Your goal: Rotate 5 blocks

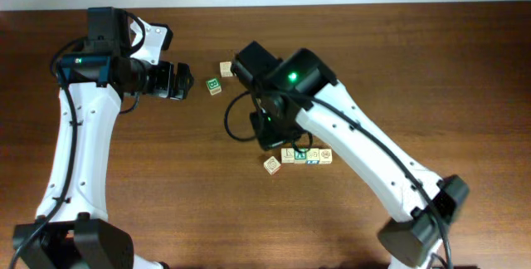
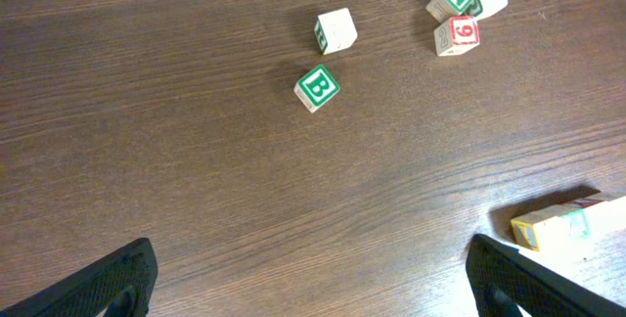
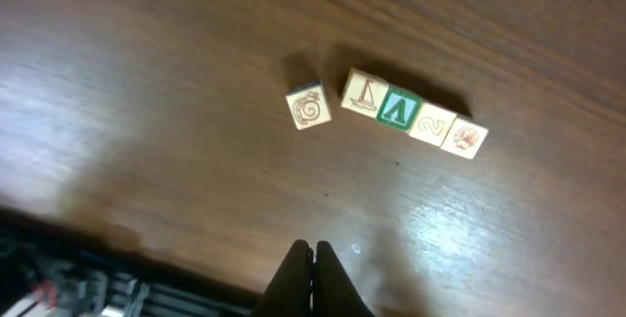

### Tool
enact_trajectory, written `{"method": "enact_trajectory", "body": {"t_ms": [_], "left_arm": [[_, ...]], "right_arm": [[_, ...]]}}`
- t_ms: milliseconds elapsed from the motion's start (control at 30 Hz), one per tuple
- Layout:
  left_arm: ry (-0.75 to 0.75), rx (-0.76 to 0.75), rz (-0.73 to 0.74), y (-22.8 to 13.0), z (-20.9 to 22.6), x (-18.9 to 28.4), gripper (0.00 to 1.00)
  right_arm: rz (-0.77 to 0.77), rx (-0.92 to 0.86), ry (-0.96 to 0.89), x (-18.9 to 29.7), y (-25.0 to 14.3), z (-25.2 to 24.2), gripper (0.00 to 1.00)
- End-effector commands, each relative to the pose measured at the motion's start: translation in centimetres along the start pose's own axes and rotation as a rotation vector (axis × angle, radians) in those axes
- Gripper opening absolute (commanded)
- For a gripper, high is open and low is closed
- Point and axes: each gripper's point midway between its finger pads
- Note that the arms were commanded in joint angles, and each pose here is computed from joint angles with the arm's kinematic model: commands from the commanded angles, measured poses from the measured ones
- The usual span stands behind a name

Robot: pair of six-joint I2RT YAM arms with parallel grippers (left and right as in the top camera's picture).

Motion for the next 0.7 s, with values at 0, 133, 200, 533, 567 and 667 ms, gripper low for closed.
{"method": "enact_trajectory", "body": {"t_ms": [0,133,200,533,567,667], "left_arm": [[0.008,-0.003,-0.011,0.5,0.2,0.2,0.99],[0.008,-0.003,-0.011,0.5,0.2,0.2,0.99],[0.008,-0.003,-0.011,0.5,0.2,0.2,0.99],[0.008,-0.003,-0.011,0.5,0.2,0.2,0.99],[0.008,-0.003,-0.011,0.5,0.2,0.2,0.99],[0.008,-0.003,-0.011,0.5,0.2,0.2,0.99]], "right_arm": [[0.091,0.018,-0.005,-5.8,-1.7,0.3,0.05],[0.126,0.081,0.050,-10.2,-2.7,1.0,0.04],[0.140,0.096,0.048,-11.7,-3.3,0.6,0.04],[0.188,0.123,0.134,-16.4,-4.9,1.5,0.04],[0.191,0.123,0.131,-16.6,-5.0,1.5,0.04],[0.205,0.120,0.123,-17.5,-5.0,1.4,0.04]]}}
Point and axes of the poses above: each gripper's point midway between its finger pads, its own x axis back along the fingers, its own z axis along the line the jaws close on, y = z × x, and after that the axes turned 11 degrees about -x, right-handed
